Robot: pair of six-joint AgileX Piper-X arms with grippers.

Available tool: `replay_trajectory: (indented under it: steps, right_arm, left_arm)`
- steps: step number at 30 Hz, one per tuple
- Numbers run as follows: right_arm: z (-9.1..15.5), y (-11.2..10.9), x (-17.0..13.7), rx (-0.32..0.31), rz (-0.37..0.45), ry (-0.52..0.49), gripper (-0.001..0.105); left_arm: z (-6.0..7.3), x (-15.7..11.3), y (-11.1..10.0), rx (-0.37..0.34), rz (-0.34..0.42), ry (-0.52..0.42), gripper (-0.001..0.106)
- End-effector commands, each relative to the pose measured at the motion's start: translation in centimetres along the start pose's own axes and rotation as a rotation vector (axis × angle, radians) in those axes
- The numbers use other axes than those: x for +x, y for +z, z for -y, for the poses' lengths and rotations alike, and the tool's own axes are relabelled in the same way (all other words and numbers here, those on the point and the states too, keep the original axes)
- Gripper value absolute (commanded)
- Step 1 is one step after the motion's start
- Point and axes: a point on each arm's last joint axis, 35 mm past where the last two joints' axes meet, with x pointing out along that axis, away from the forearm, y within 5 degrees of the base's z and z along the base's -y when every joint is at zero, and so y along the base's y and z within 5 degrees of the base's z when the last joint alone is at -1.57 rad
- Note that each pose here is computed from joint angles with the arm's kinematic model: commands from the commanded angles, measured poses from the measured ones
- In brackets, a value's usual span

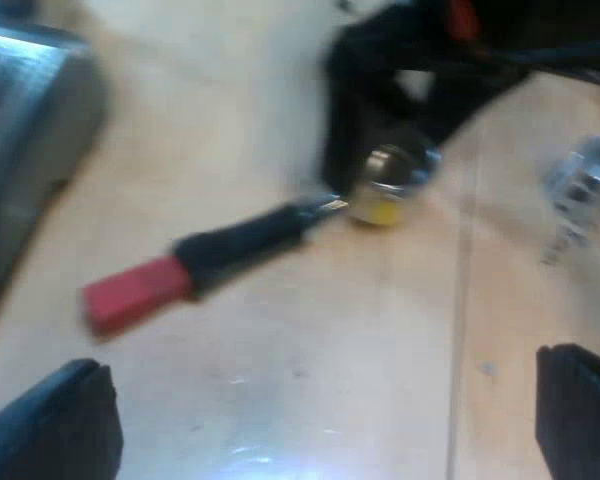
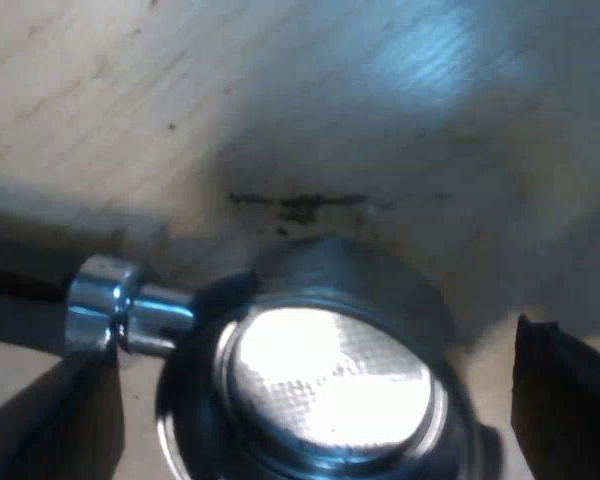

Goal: Put the handle in the coffee machine

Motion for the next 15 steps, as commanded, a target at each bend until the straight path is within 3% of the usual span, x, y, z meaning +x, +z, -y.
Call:
replay_trajectory:
  steps: [1, 8, 15]
  right_arm:
    - [-0.2, -0.1, 0.6, 0.005, -0.012, -0.013, 0.079]
    - [-0.1, -0.1, 1.2, 0.017, -0.023, -0.041, 0.079]
    - [0.0, -0.2, 1.2, 0.017, -0.024, -0.051, 0.079]
  left_arm:
    - [0.8, 0.5, 0.3, 0.053, -0.017, -0.044, 0.086]
    - [2.2, 1.7, 0.5, 0.125, -0.072, -0.093, 0.086]
    - [2.1, 1.7, 0.6, 0.139, -0.072, -0.059, 0.086]
